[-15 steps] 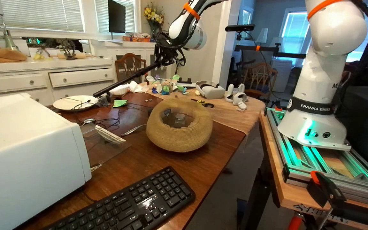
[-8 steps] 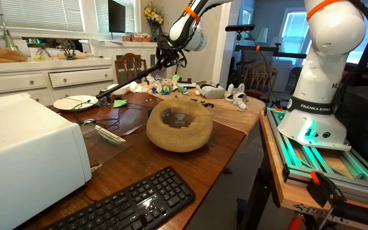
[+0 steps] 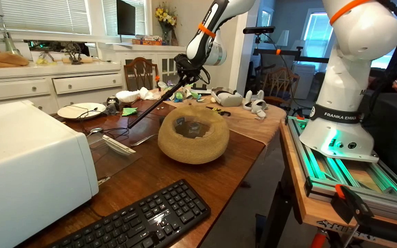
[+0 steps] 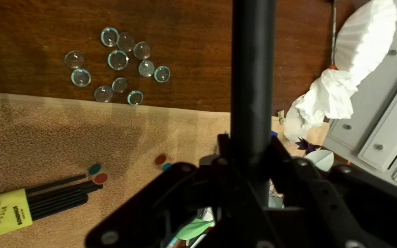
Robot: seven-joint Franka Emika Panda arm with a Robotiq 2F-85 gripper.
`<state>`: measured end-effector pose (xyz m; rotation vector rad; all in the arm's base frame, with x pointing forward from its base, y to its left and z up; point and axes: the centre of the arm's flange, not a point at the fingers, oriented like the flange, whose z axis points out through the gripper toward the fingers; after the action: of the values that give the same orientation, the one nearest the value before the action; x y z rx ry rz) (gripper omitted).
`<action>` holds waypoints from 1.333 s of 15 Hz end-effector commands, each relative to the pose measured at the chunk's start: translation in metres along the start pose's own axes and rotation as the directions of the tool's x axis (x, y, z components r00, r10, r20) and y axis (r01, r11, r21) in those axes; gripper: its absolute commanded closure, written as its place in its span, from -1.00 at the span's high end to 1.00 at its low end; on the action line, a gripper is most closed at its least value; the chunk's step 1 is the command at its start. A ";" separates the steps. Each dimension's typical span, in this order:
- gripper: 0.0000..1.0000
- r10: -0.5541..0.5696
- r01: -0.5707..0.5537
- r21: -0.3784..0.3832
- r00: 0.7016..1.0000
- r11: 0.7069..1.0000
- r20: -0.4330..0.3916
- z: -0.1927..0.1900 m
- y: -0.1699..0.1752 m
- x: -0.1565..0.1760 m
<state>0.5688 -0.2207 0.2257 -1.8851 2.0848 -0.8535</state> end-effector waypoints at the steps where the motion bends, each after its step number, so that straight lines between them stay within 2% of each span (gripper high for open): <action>1: -0.85 -0.024 0.024 -0.011 1.000 1.000 -0.005 0.012 -0.008 -0.028; 7: -0.85 -0.056 0.056 -0.007 0.998 0.998 0.033 0.024 -0.030 -0.068; 20: -0.85 -0.065 0.066 -0.017 0.997 0.998 0.045 0.046 -0.065 -0.108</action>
<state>0.6475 -0.1388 0.2034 -1.9881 1.9972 -0.8145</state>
